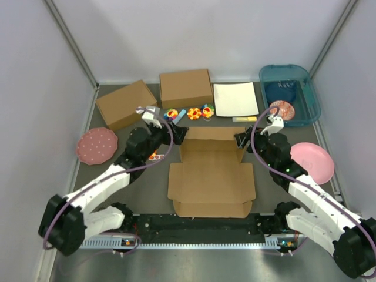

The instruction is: Fold the paper box

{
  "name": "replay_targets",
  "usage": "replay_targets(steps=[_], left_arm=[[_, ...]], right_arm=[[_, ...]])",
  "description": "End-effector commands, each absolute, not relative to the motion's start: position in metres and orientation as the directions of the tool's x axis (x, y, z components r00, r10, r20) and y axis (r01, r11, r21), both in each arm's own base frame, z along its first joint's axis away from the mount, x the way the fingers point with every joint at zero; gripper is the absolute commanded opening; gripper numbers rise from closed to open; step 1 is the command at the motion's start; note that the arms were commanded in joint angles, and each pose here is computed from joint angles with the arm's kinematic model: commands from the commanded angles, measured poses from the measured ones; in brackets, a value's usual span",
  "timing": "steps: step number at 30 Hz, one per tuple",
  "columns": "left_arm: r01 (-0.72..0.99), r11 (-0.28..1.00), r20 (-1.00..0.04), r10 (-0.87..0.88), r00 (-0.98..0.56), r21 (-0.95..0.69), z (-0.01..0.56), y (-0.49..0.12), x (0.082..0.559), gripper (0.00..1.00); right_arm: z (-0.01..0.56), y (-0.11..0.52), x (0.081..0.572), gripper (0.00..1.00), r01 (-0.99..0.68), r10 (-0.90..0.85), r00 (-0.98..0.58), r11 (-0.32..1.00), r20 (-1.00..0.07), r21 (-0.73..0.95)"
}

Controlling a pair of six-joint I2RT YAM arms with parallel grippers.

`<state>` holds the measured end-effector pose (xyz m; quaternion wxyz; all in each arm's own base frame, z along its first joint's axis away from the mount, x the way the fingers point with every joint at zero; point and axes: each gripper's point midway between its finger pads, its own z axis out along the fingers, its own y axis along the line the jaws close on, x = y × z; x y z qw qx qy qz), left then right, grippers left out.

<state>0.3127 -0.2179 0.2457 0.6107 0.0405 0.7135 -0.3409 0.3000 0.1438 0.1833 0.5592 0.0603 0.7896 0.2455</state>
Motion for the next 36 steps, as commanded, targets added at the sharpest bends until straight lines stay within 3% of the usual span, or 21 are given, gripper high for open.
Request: replay_targets(steps=[1, 9, 17, 26, 36], left_arm=[[0.587, 0.657, -0.877, -0.294, -0.38, -0.474, 0.232, -0.247, 0.307, 0.89], [0.552, 0.662, -0.853, -0.296, -0.431, -0.508, 0.202, -0.248, 0.309, 0.61], [0.489, 0.68, -0.811, -0.286, -0.51, -0.547, 0.166, -0.247, 0.309, 0.44], [0.48, 0.678, -0.793, -0.261, -0.55, -0.556, 0.145, -0.248, 0.302, 0.41], [0.458, 0.684, -0.771, -0.247, -0.587, -0.567, 0.126, -0.246, 0.295, 0.39]], right_arm=[[0.162, 0.138, 0.294, 0.67, -0.16, 0.297, -0.433, 0.904, -0.851, 0.397], [0.159, 0.138, 0.293, 0.67, -0.161, 0.292, -0.44, 0.905, -0.849, 0.394], [0.16, 0.136, 0.289, 0.68, -0.165, 0.291, -0.434, 0.904, -0.852, 0.393], [0.203, 0.138, 0.295, 0.71, -0.178, 0.318, -0.391, 0.894, -0.863, 0.41], [0.135, 0.126, 0.286, 0.64, -0.085, 0.305, -0.472, 0.918, -0.828, 0.387]])
